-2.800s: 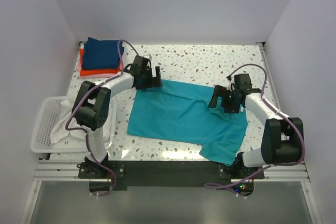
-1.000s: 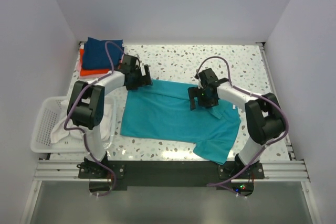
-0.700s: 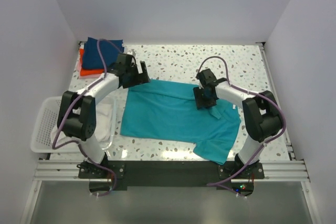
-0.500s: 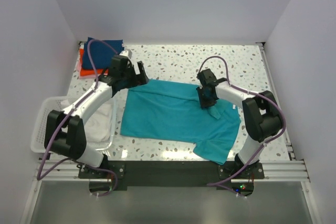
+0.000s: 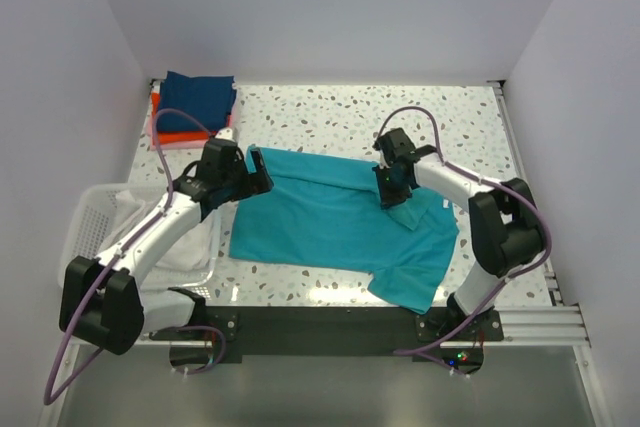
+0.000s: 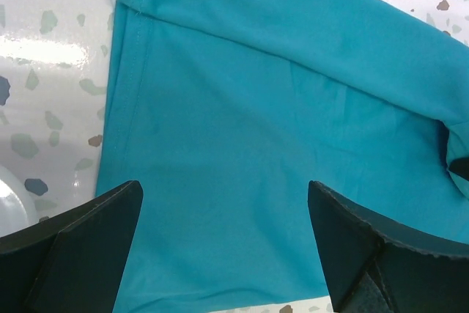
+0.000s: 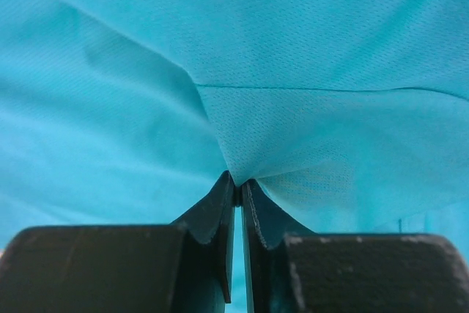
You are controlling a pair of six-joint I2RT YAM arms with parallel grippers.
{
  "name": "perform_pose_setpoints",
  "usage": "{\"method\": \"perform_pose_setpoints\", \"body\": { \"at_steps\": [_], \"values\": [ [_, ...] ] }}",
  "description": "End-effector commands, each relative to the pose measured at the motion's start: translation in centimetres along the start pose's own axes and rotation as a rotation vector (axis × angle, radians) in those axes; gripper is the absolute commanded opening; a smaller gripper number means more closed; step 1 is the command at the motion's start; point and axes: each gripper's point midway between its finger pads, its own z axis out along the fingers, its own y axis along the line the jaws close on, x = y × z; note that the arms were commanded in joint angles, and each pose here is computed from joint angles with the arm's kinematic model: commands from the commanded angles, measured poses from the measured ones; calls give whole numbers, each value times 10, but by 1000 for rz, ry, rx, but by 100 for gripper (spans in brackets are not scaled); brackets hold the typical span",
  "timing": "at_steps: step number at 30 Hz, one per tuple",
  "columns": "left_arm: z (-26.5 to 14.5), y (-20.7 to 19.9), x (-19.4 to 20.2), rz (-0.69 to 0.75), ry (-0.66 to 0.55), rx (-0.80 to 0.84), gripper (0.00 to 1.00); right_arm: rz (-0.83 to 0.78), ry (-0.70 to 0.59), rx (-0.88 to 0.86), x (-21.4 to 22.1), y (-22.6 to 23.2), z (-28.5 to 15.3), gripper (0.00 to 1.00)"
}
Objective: Fold and stack the t-shirts
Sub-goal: Fold the tshirt
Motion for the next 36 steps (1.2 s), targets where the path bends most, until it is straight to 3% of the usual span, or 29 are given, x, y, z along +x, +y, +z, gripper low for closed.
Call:
{"method": "perform_pose_setpoints", "body": {
  "at_steps": [1,6,8,9,18,23,27,36],
  "values": [
    [-5,6,-2,-33,-27,-37,100,8,17,-111,0,23,-29,10],
    [-8,9,-3,-39,-30,-57,100,-2,55,-176,6,34,-36,14],
    [-9,9,-6,-39,-42,-60,100,-7,56,-166,3,32,-38,26],
    [-10,9,-6,-41,-42,-62,100,-11,53,-156,3,31,-39,97],
    [-6,-10,-25,-30,-68,-2,100,9,-104,-94,-19,19,-79,99],
    [8,-34,-42,1,-64,67,100,97,-137,-21,-28,-1,-77,99],
    [37,-54,-56,8,-40,110,100,189,-205,-70,-54,-17,-71,99],
    [115,-61,-69,29,15,58,100,229,-154,31,-77,-54,-24,99]
  ]
}}
